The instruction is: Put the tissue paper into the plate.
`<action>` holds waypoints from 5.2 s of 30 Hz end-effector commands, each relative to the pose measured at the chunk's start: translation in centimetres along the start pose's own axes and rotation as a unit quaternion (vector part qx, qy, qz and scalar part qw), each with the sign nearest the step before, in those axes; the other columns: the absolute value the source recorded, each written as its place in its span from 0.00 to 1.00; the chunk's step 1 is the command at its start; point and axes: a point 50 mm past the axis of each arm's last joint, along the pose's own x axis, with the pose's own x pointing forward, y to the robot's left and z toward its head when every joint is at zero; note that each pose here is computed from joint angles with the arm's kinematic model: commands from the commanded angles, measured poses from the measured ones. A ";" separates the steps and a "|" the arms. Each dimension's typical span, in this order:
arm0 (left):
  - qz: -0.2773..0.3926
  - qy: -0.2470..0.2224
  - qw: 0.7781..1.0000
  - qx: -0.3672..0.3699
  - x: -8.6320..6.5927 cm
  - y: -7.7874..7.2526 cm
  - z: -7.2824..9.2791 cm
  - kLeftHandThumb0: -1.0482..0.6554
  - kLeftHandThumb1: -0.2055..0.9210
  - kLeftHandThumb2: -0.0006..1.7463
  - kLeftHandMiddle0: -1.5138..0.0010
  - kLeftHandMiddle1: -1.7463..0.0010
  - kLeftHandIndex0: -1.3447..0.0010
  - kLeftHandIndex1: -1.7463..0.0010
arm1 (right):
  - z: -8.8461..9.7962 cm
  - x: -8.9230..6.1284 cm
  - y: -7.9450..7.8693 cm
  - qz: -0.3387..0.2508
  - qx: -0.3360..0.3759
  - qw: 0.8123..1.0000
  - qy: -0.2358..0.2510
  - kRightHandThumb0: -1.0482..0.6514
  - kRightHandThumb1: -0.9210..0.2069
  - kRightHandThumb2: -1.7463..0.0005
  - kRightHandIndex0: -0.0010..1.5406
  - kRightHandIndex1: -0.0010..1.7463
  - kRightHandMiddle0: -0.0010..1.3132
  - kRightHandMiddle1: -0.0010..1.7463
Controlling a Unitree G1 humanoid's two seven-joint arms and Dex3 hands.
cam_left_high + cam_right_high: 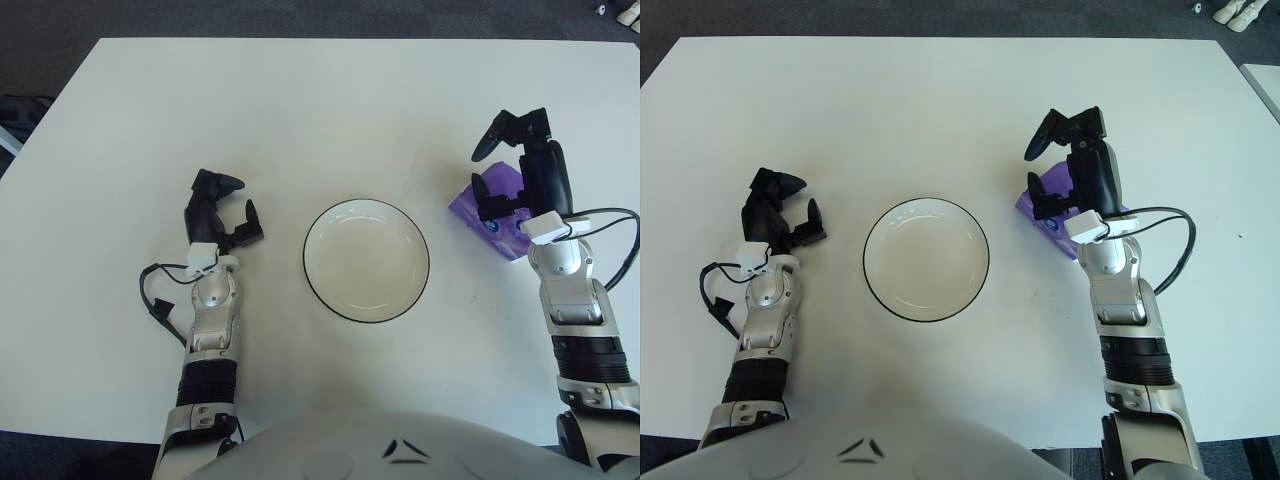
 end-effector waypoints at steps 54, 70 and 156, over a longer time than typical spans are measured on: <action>-0.012 0.055 0.998 0.001 -1.2 -0.1 -2.1 0.61 0.35 0.84 0.57 0.03 0.58 0.00 | 0.2 -2.8 -5.5 0.396 -0.368 0.839 0.071 0.01 0.38 0.54 0.00 0.01 0.00 0.03; -0.016 0.049 0.999 -0.001 -1.5 -0.1 -2.2 0.61 0.35 0.83 0.59 0.05 0.55 0.00 | -0.3 -3.5 -6.7 0.435 -0.293 0.819 0.232 0.00 0.40 0.63 0.00 0.00 0.00 0.00; 0.004 0.047 0.998 -0.031 -1.8 -0.7 -2.6 0.61 0.41 0.80 0.68 0.00 0.56 0.00 | -2.1 2.1 -2.1 0.359 -0.132 0.845 0.373 0.04 0.49 0.55 0.00 0.00 0.00 0.00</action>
